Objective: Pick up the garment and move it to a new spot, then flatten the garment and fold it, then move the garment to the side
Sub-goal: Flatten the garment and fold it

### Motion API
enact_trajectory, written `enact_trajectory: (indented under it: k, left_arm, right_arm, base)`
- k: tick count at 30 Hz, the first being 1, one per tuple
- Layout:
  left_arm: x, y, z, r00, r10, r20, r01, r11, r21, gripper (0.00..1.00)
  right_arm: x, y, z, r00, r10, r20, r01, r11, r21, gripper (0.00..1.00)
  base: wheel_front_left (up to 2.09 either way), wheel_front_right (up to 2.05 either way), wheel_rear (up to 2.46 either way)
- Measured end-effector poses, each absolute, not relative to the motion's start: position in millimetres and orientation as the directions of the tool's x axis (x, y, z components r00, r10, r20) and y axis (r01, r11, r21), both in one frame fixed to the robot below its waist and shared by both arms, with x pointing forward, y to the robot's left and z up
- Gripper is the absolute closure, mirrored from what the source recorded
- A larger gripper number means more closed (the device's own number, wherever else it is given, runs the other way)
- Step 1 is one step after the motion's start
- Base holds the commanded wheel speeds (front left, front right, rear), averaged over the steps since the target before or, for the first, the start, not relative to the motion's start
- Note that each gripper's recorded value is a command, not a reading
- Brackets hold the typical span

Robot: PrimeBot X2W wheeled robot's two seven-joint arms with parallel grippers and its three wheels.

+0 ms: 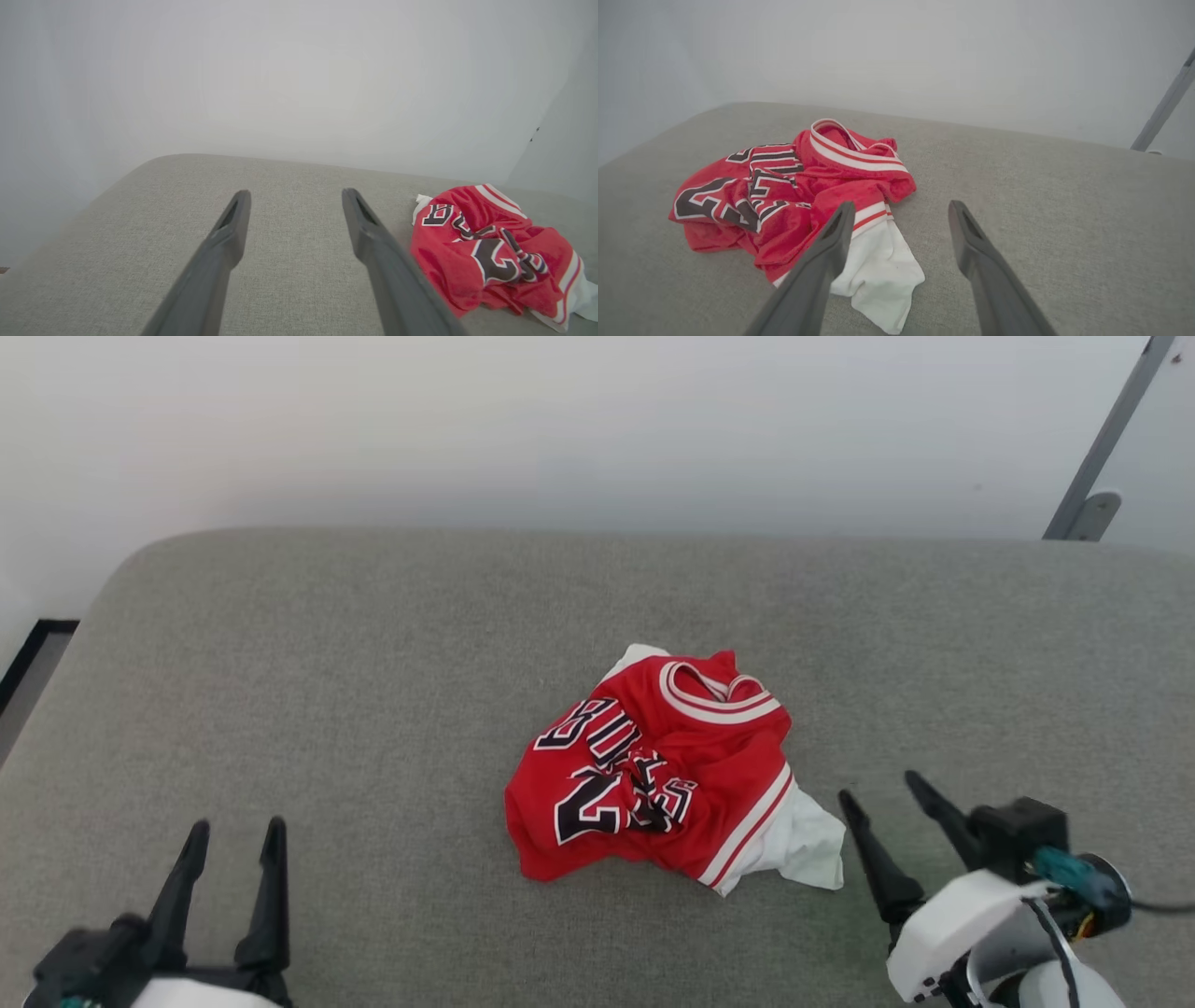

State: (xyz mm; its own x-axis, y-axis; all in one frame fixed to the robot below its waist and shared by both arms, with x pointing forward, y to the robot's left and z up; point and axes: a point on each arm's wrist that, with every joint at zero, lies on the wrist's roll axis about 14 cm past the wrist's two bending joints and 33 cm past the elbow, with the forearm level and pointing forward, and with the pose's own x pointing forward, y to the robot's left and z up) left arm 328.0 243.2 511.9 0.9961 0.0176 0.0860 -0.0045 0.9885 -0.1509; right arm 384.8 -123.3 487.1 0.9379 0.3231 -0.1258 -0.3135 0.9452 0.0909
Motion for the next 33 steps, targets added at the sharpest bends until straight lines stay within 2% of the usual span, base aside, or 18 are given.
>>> enact_trajectory:
  k: [6, 12, 14, 19, 24, 25, 26, 27, 33]
  left_arm:
    - [339.4, 238.5, 511.1, 0.997, 0.0, 0.08, 0.012, 0.989, -0.148, 0.0]
    - [344.0, 239.8, 504.9, 0.998, 0.01, 0.059, 0.0, 0.987, -0.161, 0.0]
    - [344.4, 240.2, 503.7, 0.998, 0.012, 0.055, -0.003, 0.987, -0.164, 0.0]
    - [346.3, 245.3, 499.4, 0.999, 0.034, 0.04, -0.026, 0.985, -0.172, 0.0]
    - [346.8, 250.4, 495.3, 0.998, 0.056, 0.025, -0.05, 0.982, -0.18, 0.0]
    - [346.0, 252.0, 494.1, 0.998, 0.061, 0.021, -0.056, 0.982, -0.18, 0.0]
    - [345.6, 253.5, 493.4, 0.998, 0.067, 0.019, -0.062, 0.981, -0.183, 0.0]
    - [345.6, 254.8, 493.5, 0.997, 0.072, 0.019, -0.067, 0.98, -0.185, 0.0]
    - [348.7, 260.4, 496.7, 0.996, 0.087, 0.03, -0.08, 0.979, -0.188, 0.0]
  right_arm:
    - [391.2, -114.6, 452.0, 0.855, 0.393, -0.338, -0.388, 0.918, 0.084, 0.0]
    - [395.5, -104.1, 417.6, 0.726, 0.424, -0.541, -0.466, 0.882, 0.067, 0.0]
    - [397.3, -102.4, 413.5, 0.706, 0.426, -0.565, -0.474, 0.878, 0.069, 0.0]
    - [392.7, -90.6, 380.7, 0.552, 0.417, -0.723, -0.541, 0.838, 0.07, 0.0]
    - [400.4, -80.8, 365.6, 0.465, 0.394, -0.793, -0.597, 0.801, 0.048, 0.0]
    - [400.1, -78.5, 362.4, 0.444, 0.39, -0.807, -0.608, 0.792, 0.048, 0.26]
    - [400.1, -76.6, 360.4, 0.429, 0.387, -0.816, -0.62, 0.783, 0.046, 0.82]
    - [401.2, -75.7, 359.6, 0.423, 0.386, -0.82, -0.632, 0.774, 0.039, 1.0]
    - [405.9, -74.8, 372.4, 0.414, 0.419, -0.808, -0.644, 0.763, 0.066, 1.0]
  base:
    - [0.0, 0.0, 0.0]
    - [0.0, 0.0, 0.0]
    - [0.0, 0.0, 0.0]
    - [0.0, 0.0, 0.0]
    - [0.0, 0.0, 0.0]
    - [0.0, 0.0, 0.0]
    - [0.0, 0.0, 0.0]
    - [0.0, 0.0, 0.0]
    - [0.0, 0.0, 0.0]
